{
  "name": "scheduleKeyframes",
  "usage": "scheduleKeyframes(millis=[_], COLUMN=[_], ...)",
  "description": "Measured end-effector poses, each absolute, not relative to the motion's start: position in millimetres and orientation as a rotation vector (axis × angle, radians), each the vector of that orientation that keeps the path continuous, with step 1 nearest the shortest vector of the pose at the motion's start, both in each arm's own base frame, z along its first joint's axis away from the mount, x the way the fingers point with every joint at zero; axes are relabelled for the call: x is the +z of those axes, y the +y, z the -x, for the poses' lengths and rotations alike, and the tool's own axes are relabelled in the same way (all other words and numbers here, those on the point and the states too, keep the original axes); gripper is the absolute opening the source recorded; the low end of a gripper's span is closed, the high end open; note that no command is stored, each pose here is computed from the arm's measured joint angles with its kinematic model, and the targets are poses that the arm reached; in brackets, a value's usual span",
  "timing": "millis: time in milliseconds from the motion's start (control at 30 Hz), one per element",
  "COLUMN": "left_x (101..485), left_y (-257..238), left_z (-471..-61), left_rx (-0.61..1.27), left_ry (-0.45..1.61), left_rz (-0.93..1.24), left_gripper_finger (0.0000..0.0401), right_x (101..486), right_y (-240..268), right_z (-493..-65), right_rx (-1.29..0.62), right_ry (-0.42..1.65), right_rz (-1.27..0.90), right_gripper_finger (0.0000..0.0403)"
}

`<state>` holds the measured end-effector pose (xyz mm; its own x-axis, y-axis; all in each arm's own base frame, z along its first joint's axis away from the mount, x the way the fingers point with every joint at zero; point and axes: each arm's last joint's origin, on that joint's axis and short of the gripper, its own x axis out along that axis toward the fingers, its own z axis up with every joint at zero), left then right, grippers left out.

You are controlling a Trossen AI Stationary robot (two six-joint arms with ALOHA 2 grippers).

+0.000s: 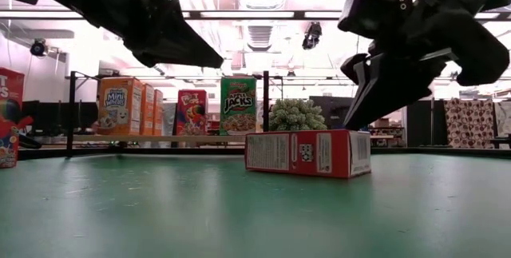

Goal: Stack cereal on shelf
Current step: Put the right red cereal box on the shelf aligned with the other red cereal box

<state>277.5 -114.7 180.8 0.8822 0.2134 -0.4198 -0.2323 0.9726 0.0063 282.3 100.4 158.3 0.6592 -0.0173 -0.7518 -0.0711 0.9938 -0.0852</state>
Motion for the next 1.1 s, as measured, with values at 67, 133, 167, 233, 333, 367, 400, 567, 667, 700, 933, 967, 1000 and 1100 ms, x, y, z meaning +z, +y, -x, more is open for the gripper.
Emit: scheduleKeyframes(millis=[67, 133, 167, 233, 333, 367, 400, 567, 667, 700, 933, 967, 1000, 1100], left_x=[180, 180, 180, 180, 180, 180, 180, 180, 180, 180, 180, 180, 180, 180], left_y=[-115, -116, -116, -117, -118, -118, -118, -118, -118, -118, -118, -119, -119, -119], left_z=[-277, -277, -277, -277, -277, -276, -276, -277, -277, -277, -277, -277, -277, -277], left_rx=[0.231, 0.229, 0.228, 0.225, 0.222, 0.222, 0.221, 0.22, 0.22, 0.218, 0.201, 0.202, 0.202, 0.202], left_ry=[0.435, 0.436, 0.435, 0.435, 0.435, 0.435, 0.435, 0.433, 0.431, 0.432, 0.436, 0.436, 0.435, 0.435], left_rz=[0.043, 0.042, 0.043, 0.042, 0.042, 0.042, 0.042, 0.043, 0.048, 0.048, 0.055, 0.056, 0.056, 0.058], left_gripper_finger=[0.0001, 0.0001, 0.0001, 0.0001, 0.0001, 0.0001, 0.0001, 0.0001, 0.0001, 0.0001, 0.0001, 0.0001, 0.0001, 0.0001], right_x=[161, 164, 166, 168, 169, 169, 168, 158, 157, 156, 155, 154, 153, 153], right_y=[100, 100, 99, 100, 102, 103, 104, 104, 105, 105, 113, 114, 114, 115], right_z=[-282, -281, -281, -281, -280, -280, -280, -279, -278, -278, -272, -271, -271, -271], right_rx=[0.032, 0.032, 0.032, 0.041, 0.087, 0.09, 0.091, 0.065, 0.059, 0.06, 0.089, 0.09, 0.09, 0.088], right_ry=[0.844, 0.832, 0.826, 0.817, 0.825, 0.826, 0.828, 0.854, 0.865, 0.867, 0.888, 0.896, 0.903, 0.894], right_rz=[0.11, 0.106, 0.102, 0.091, 0.063, 0.059, 0.056, 0.052, 0.046, 0.045, 0.051, 0.054, 0.054, 0.045], right_gripper_finger=[0.0009, 0.0009, 0.0009, 0.0008, 0.0009, 0.0009, 0.0009, 0.0009, 0.0009, 0.0009, 0.0009, 0.0009, 0.0009, 0.0009])
